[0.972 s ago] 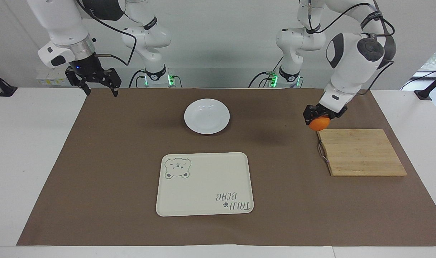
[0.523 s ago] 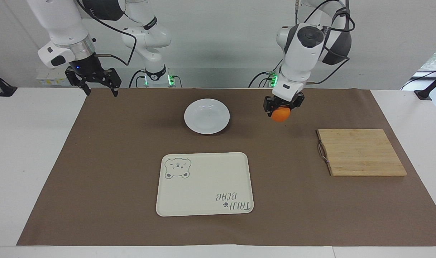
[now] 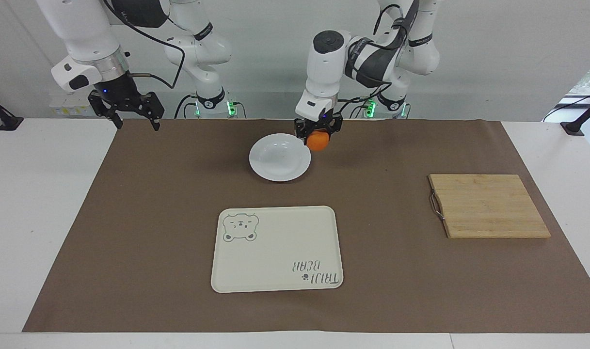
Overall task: Place orange and plate with both arms
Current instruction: 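Carry the orange over the white plate and release it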
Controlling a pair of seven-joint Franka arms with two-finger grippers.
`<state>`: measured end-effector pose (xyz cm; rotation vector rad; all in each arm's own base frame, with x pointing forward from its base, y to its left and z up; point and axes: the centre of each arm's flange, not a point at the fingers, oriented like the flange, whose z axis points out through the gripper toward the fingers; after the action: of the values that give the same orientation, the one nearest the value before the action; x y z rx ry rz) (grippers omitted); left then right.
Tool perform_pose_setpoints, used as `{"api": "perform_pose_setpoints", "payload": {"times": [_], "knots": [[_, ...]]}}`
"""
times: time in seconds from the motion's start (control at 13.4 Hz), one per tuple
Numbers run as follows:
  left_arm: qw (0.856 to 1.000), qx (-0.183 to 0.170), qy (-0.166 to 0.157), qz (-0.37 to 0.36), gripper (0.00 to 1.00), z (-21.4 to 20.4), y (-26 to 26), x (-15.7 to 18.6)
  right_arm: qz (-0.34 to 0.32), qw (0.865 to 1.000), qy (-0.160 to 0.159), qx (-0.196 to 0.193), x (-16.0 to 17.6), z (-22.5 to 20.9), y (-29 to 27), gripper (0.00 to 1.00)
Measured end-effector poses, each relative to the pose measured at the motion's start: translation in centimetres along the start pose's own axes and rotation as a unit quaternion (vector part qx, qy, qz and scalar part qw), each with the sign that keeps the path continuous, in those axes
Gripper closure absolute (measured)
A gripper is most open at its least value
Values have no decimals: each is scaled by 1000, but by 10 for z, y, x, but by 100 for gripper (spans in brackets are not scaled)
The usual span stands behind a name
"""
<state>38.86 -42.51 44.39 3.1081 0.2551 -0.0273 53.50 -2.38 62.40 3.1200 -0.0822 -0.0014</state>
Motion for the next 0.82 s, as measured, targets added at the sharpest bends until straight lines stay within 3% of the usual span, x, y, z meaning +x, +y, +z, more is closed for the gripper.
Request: {"api": "perform_pose_setpoints", "payload": {"times": [0.52,0.75,0.82], "knots": [[1000,-5,23,-11,23,120,81,-71,0,1000,0,0,0,0,0,0],[1000,-4,28,-12,0,123,83,-66,0,1000,0,0,0,0,0,0],[999,-6,32,-9,0,109,81,-59,0,1000,0,0,0,0,0,0]]}}
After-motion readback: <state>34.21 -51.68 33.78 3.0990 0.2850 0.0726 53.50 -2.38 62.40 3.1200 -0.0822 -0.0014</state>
